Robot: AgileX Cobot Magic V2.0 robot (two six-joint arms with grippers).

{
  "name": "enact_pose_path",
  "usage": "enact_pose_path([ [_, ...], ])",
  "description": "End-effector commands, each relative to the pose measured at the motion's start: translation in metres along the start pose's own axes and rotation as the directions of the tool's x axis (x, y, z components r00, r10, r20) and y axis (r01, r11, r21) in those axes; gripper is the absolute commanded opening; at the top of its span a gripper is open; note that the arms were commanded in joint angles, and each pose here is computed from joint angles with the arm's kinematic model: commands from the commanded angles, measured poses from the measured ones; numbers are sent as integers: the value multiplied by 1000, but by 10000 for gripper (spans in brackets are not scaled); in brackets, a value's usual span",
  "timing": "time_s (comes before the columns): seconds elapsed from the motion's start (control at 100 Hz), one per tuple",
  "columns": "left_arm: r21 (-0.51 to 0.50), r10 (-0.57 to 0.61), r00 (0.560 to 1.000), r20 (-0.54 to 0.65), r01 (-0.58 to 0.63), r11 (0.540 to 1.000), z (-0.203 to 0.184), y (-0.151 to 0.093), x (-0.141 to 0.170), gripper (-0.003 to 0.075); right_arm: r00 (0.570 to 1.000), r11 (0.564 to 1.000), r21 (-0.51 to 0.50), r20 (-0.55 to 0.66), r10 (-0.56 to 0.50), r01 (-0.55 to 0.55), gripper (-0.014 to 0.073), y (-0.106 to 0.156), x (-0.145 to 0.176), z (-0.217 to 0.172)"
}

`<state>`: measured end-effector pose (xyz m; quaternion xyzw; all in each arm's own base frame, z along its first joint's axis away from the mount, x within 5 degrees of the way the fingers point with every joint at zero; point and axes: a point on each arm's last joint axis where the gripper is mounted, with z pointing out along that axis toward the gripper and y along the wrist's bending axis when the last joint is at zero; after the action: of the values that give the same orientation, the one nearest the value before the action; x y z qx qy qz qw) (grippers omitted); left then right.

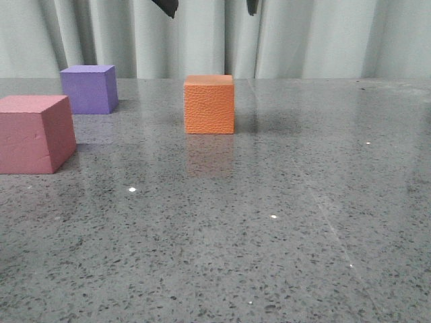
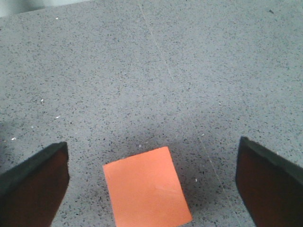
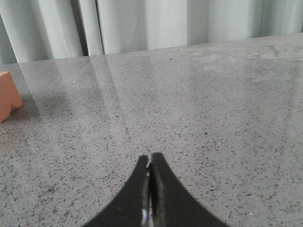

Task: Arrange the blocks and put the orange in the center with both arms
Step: 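Lower the left gripper over the orange cube and close on it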

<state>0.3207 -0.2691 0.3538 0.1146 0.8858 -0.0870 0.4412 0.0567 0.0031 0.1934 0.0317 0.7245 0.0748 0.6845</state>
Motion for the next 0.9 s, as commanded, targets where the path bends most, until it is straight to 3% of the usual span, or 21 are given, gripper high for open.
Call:
enact_pose_path([
  [0.0, 38, -16, 994, 105, 12, 999, -23, -1, -20, 660, 992, 1000, -23, 125, -11, 14, -120, 3, -14, -3],
  [0.37, -46, -116, 993, -13, 116, 992, 20, -6, 5, 660, 992, 1000, -23, 125, -11, 14, -120, 3, -14, -3],
  [0.89, -95, -145, 986, -87, 137, 986, 54, -10, 27, 659, 992, 1000, -23, 125, -11, 14, -120, 3, -14, -3],
])
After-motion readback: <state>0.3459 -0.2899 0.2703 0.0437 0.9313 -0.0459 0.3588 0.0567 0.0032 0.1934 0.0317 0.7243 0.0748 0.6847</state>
